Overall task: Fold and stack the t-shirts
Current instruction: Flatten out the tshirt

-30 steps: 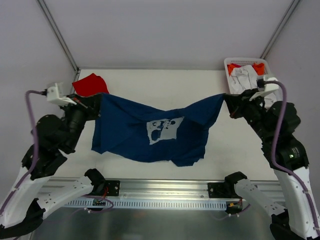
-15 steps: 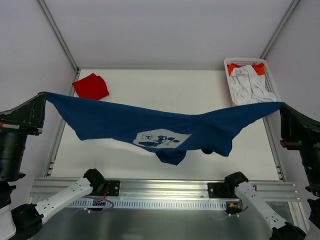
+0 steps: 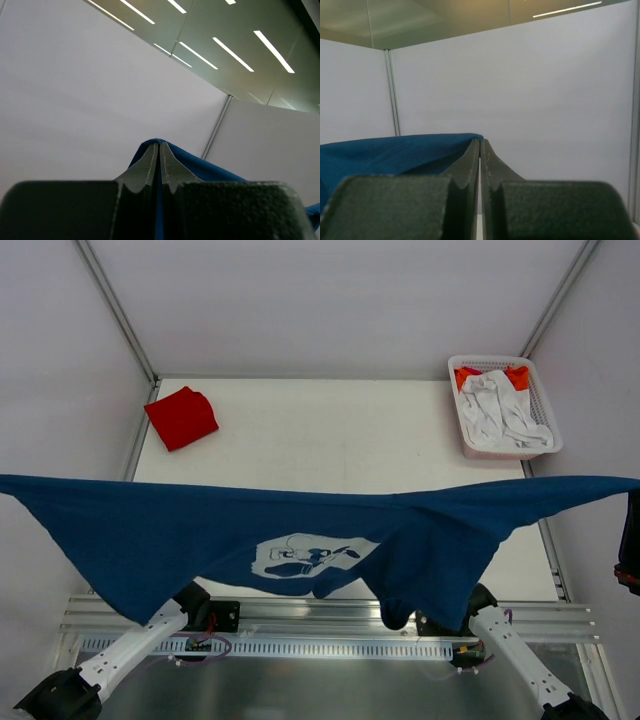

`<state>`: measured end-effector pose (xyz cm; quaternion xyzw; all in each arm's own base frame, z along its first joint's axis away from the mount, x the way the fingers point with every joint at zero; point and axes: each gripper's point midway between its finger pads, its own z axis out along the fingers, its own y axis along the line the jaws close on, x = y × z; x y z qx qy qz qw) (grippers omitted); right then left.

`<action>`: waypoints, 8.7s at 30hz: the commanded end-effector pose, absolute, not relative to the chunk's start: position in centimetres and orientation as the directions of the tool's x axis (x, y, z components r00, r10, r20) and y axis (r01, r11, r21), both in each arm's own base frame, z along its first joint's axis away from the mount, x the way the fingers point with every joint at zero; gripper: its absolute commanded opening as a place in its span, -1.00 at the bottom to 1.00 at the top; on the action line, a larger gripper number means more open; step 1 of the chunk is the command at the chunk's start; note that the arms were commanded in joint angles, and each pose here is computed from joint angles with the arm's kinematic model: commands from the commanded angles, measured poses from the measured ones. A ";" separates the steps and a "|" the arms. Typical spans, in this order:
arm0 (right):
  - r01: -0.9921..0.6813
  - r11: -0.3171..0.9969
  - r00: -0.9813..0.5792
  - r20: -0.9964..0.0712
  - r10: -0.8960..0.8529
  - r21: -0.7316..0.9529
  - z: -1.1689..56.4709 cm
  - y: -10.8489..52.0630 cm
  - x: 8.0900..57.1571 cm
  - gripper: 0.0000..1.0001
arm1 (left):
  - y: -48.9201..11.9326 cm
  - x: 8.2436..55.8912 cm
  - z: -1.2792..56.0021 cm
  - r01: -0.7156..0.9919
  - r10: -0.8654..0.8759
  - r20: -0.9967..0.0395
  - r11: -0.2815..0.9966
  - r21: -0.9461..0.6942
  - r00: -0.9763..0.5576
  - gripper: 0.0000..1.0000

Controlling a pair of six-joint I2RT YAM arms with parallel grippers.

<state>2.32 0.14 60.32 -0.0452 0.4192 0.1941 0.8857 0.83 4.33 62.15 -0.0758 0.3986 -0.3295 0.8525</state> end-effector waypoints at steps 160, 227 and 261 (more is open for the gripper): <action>0.017 0.979 -0.601 -0.781 0.172 0.203 7.7 13.1 50.8 -0.24 | -5.5 47.2 18.4 -0.198 -0.353 -0.871 0.933 -0.300 -0.342 0.98; -0.106 0.845 -0.532 -0.748 0.398 0.524 12.6 16.8 60.4 -0.99 | -5.2 46.1 18.4 -0.205 -0.346 -0.873 0.935 -0.290 -0.344 0.98; -0.242 0.843 -0.736 -0.657 0.163 0.481 13.6 23.7 40.9 0.39 | -5.6 38.4 15.9 -0.263 -0.435 -0.789 0.899 -0.350 -0.435 0.98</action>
